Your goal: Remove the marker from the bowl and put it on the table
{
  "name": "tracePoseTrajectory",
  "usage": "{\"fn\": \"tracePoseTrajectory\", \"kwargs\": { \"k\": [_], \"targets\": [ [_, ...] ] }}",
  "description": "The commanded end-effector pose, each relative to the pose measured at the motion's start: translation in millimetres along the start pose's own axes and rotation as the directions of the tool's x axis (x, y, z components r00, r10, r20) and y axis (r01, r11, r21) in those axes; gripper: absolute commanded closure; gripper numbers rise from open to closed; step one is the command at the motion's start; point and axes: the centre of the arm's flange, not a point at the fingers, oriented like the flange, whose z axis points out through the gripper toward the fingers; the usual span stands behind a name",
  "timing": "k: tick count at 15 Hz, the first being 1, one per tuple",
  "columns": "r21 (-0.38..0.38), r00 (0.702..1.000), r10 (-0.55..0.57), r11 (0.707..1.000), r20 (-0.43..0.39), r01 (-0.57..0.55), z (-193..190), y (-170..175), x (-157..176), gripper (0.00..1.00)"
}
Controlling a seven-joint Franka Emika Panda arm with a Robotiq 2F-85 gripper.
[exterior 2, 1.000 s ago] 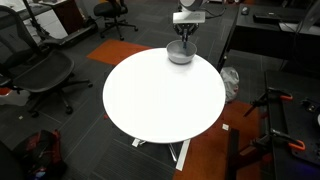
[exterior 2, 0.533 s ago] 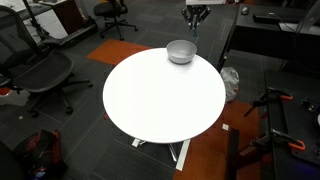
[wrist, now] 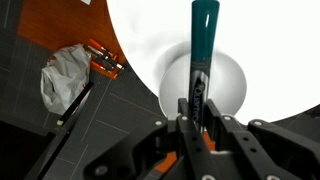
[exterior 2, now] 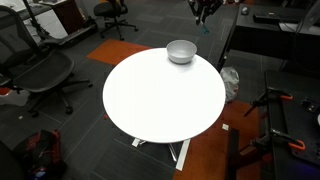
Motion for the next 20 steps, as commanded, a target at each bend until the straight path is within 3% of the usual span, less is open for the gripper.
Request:
{"fn": "tracePoseTrajectory", "kwargs": {
  "k": [1,5,11,20],
  "targets": [
    [0.028,0.999,-0.053,0.998,0.006,0.053,-27,10,-58,0.95],
    [0.055,0.99,-0.136,0.989,0.027,0.134,-29,-1,-102,0.95],
    [0.088,0.963,-0.266,0.959,-0.038,0.269,-8,-26,-146,0.95],
    [0.09,0.915,-0.404,0.91,-0.022,0.404,57,-51,-151,0.95]
  ]
}}
